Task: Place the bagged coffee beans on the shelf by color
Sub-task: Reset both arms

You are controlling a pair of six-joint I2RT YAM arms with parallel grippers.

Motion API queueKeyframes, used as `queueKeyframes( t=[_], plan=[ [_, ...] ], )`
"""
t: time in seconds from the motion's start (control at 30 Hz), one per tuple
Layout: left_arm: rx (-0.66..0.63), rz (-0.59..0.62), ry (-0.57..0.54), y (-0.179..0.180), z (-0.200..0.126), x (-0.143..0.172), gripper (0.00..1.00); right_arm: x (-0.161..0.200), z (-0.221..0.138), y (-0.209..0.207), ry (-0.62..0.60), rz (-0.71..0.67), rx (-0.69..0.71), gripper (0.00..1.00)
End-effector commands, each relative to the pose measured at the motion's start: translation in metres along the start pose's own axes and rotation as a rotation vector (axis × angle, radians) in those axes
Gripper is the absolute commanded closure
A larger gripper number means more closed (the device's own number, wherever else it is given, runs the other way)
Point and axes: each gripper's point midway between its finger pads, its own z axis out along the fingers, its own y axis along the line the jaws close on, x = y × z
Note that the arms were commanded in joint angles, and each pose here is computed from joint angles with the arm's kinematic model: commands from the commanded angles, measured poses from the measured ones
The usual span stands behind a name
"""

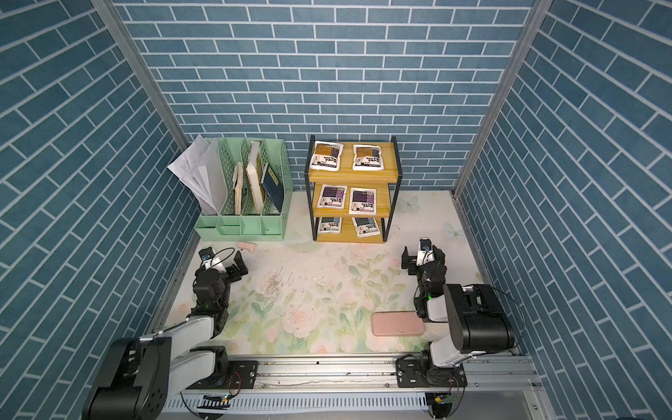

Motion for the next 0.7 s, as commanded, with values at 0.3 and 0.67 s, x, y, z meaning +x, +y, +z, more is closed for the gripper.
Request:
queueKeyframes(
  t=[0.3,0.67],
  plan=[
    [0.143,0.099,-0.128,-0.035,0.025,-0.019,0.0,-0.012,0.003,-0.002,-0.04,0.009,0.004,0.0],
    [0.116,0.134,-0.078,-0.041,0.035,-0.013,0.0,-0.011,0.004,-0.002,-0.038,0.009,0.001,0.0]
  ],
)
